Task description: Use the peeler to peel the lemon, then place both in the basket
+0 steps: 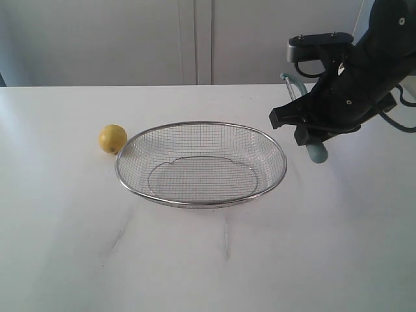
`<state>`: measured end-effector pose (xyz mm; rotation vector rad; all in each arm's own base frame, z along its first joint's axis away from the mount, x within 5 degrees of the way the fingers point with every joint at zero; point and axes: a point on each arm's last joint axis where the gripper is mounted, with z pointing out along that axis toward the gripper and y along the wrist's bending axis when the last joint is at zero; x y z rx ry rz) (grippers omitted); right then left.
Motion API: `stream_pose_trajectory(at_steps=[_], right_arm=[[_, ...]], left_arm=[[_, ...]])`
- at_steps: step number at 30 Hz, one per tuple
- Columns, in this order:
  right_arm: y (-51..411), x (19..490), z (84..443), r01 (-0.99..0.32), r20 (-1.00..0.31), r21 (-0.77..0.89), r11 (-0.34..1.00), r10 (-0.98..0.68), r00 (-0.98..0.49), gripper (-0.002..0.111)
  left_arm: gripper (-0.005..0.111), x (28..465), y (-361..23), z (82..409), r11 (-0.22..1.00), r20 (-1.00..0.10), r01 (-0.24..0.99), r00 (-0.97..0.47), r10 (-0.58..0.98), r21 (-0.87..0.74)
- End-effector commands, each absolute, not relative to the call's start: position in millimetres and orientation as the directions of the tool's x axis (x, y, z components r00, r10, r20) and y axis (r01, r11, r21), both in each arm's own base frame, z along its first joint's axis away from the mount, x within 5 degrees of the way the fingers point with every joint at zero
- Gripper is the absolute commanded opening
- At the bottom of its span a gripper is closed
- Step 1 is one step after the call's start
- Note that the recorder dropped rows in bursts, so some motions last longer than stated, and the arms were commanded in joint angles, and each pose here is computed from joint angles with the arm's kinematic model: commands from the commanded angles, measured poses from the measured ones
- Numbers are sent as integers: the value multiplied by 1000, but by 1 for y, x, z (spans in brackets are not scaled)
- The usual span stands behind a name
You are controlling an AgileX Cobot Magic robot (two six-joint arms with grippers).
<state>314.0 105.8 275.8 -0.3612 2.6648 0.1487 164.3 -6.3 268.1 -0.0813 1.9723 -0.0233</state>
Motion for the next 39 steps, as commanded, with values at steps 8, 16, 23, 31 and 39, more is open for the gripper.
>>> stream_pose_trajectory(at_steps=[8, 16, 23, 31, 39], right_arm=[[106, 315, 280, -286, -460, 42, 957, -235, -856, 0], [106, 315, 280, -286, -462, 42, 957, -235, -855, 0], [106, 315, 280, -286, -464, 42, 957, -235, -854, 0], [106, 315, 280, -286, -464, 42, 957, -234, -854, 0], [106, 315, 280, -286, -464, 42, 957, -234, -854, 0]], left_arm=[[0, 235, -48, 279, 960, -578, 195, -767, 278, 202], [0, 307, -84, 301, 961, -592, 269, -766, 250, 58], [0, 361, -107, 298, 968, -638, 241, -757, 143, -69], [33, 404, -120, 261, 969, -691, 225, -717, 94, -102], [87, 420, -125, 225, 975, -670, 149, -743, 0, -164]])
